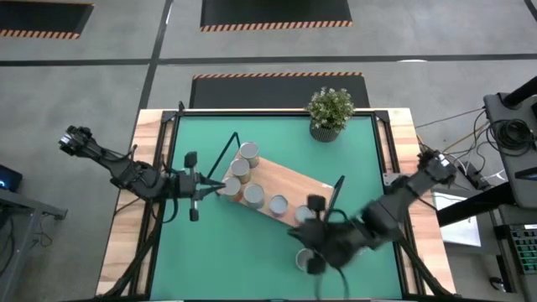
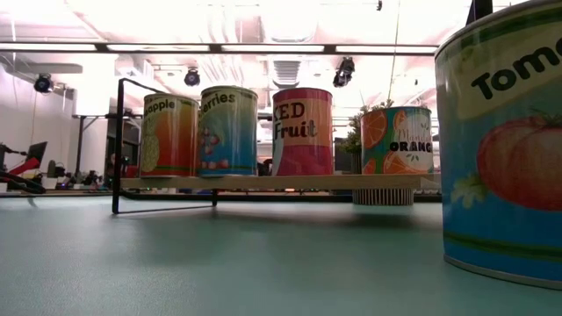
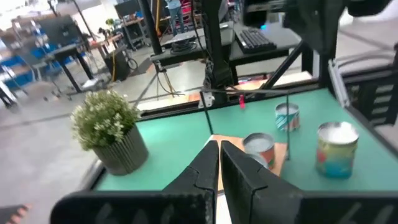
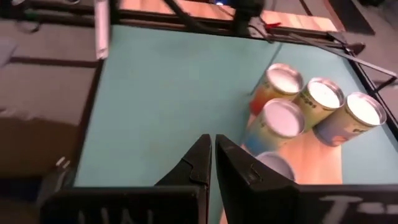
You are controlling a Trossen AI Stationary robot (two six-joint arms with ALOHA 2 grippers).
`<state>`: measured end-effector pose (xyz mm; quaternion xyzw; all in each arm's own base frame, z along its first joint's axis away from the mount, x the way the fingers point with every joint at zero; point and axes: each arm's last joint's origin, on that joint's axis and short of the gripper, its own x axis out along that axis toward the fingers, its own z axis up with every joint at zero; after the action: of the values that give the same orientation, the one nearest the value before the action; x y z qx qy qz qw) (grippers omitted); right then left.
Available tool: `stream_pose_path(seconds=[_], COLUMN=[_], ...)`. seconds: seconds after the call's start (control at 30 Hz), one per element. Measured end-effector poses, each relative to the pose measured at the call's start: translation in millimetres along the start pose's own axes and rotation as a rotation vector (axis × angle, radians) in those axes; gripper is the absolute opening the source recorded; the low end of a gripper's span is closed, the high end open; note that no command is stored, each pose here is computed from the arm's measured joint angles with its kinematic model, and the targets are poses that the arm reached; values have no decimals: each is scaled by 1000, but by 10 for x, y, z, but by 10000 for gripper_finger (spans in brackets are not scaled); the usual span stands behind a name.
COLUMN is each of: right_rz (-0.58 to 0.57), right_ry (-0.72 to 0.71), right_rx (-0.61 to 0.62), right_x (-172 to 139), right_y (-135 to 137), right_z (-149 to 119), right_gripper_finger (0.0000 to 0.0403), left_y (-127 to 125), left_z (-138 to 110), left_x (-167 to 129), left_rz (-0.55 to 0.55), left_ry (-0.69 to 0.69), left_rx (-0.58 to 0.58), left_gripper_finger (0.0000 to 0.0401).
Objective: Pick and place cans onto a shelf
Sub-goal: Put the canned carrots on the shelf
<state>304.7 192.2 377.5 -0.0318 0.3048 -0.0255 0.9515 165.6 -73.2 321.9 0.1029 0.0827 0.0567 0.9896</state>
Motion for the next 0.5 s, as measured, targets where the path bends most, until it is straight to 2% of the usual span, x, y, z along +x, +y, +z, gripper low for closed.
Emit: stream_pose_path(seconds=[0.27, 0.5], right_rz=[35, 47], right_ry=[19, 44], right_rx=[-108, -147], right_x=[-352, -473], right_y=[511, 728], right_z=[-337, -712], right_gripper_finger=[12, 12], left_y=[-247, -644], left_z=[-77, -43], left_x=[197, 397], left_rz=[-57, -131], left_ry=[40, 33], left_rx=[-153, -159], left_gripper_finger=[0, 0])
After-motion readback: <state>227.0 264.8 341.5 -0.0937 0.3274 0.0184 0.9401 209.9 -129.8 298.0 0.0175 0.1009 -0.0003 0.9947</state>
